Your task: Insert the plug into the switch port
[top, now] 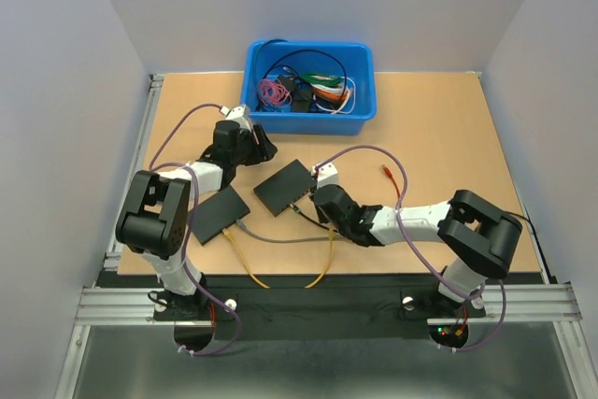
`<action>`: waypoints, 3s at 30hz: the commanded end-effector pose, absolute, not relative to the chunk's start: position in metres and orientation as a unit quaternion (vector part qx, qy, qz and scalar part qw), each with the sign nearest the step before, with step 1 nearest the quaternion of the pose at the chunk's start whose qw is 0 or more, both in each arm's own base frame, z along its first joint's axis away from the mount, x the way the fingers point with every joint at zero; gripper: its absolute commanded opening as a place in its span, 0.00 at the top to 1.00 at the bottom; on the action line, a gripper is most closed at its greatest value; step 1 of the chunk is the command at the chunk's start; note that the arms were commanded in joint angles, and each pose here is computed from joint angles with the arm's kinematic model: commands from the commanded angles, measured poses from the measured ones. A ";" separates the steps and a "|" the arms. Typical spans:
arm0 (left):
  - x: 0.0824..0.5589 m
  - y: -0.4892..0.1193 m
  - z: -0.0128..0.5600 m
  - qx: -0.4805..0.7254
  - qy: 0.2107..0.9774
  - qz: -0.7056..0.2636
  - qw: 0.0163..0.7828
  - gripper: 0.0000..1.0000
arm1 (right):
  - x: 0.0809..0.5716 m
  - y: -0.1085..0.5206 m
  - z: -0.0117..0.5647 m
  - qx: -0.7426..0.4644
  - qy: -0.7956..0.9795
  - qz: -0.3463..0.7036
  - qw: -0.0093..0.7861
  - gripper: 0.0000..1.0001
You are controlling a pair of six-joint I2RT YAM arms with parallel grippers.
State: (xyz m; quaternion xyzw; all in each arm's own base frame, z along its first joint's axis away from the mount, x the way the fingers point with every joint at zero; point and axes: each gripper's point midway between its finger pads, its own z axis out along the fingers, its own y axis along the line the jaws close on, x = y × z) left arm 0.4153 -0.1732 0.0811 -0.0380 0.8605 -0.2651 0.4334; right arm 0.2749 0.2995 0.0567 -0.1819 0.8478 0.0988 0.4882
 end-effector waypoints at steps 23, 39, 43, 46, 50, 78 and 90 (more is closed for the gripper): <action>0.383 -0.219 0.028 0.016 0.880 -0.279 0.384 0.36 | 0.302 0.341 0.061 -0.180 0.828 0.140 0.512 1.00; 0.377 -0.222 0.012 0.018 0.889 -0.268 0.371 0.36 | 0.308 0.352 0.072 -0.171 0.822 0.153 0.521 0.99; 0.376 -0.225 0.009 0.021 0.890 -0.269 0.367 0.36 | 0.308 0.355 0.070 -0.172 0.823 0.156 0.518 1.00; 0.376 -0.225 0.009 0.023 0.890 -0.269 0.367 0.36 | 0.310 0.353 0.068 -0.168 0.824 0.148 0.520 1.00; 0.377 -0.225 0.011 0.026 0.889 -0.268 0.370 0.36 | 0.314 0.347 0.062 -0.161 0.828 0.127 0.522 0.99; 0.377 -0.230 0.006 0.035 0.891 -0.269 0.364 0.37 | 0.319 0.368 0.068 -0.162 0.825 0.174 0.513 1.00; 0.370 -0.242 0.001 0.069 0.889 -0.280 0.356 0.39 | 0.315 0.364 0.070 -0.194 0.805 0.177 0.532 1.00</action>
